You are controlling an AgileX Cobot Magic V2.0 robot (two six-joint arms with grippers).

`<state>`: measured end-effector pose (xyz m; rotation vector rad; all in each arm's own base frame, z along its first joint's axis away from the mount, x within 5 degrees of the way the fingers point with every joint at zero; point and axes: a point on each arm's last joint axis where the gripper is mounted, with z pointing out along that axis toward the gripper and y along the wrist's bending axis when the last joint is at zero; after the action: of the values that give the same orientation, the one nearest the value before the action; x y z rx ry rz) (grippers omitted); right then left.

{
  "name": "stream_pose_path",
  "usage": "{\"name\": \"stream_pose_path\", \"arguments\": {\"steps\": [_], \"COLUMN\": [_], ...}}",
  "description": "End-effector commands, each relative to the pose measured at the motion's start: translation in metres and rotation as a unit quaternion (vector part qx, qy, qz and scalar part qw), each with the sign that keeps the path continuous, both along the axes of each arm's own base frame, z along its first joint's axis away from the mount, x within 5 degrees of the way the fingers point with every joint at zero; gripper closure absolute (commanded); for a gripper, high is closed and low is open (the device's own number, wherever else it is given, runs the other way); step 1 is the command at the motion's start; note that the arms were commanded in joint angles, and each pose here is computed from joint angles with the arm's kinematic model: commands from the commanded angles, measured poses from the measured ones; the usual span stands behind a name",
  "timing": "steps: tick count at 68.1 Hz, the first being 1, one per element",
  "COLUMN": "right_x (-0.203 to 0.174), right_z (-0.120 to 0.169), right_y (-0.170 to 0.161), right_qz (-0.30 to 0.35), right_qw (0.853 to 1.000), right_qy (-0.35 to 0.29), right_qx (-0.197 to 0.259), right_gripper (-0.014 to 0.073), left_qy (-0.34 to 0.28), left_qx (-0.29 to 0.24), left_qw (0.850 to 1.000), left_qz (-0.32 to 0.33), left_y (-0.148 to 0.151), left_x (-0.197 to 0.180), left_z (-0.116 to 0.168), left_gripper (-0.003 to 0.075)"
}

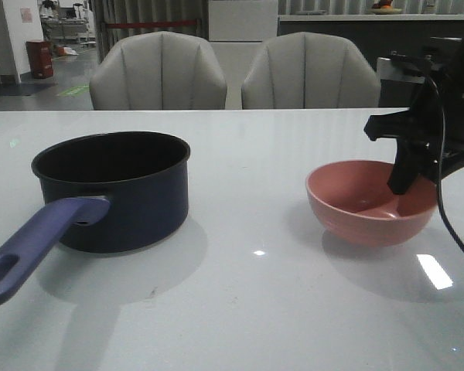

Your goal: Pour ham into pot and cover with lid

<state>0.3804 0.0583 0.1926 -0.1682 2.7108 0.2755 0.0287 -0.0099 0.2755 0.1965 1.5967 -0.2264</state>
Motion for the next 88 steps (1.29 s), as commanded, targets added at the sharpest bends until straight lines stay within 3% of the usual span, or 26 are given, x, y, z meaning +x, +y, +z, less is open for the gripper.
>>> {"name": "stream_pose_path", "arguments": {"steps": [1,11,24,36,43,60,75,88], "right_x": [0.004,0.002,-0.020,-0.061,-0.086,-0.157,-0.215,-0.267], "right_z": [0.029,0.048,0.105,0.158,0.169,0.168,0.143,0.117], "right_y": [0.000,-0.002,-0.006,-0.012,-0.012,-0.001,-0.007,-0.023], "right_qz": [-0.007,0.005,0.012,-0.002,-0.008,0.007,0.017,0.006], "right_qw": [0.999,0.998,0.988,0.965,0.950,0.905,0.887,0.862], "right_qy": [-0.052,-0.069,-0.152,-0.262,-0.314,-0.424,-0.459,-0.503], "right_qx": [0.009,-0.004,-0.013,-0.002,0.003,0.032,0.049,0.064], "right_gripper": [0.0224,0.0174,0.0174,0.0174,0.0175,0.0175,0.0175,0.0175], "left_qy": [-0.059,-0.059,-0.059,-0.059,-0.059,-0.059,-0.060,-0.063], "left_qx": [-0.022,-0.022,-0.022,-0.022,-0.022,-0.022,-0.022,-0.023], "left_qw": [0.998,0.998,0.998,0.998,0.998,0.998,0.998,0.998], "left_qz": [-0.002,-0.002,-0.002,-0.002,-0.002,-0.002,-0.002,-0.002], "left_y": [0.001,0.001,0.001,0.001,0.001,0.001,0.002,0.002], "left_x": [-0.006,-0.006,-0.006,-0.006,-0.006,-0.006,-0.006,-0.006], "left_z": [0.016,0.016,0.016,0.016,0.016,0.016,0.016,0.017], "left_gripper": [0.0095,0.0095,0.0095,0.0095,0.0095,0.0095,0.0095,0.0095]}}
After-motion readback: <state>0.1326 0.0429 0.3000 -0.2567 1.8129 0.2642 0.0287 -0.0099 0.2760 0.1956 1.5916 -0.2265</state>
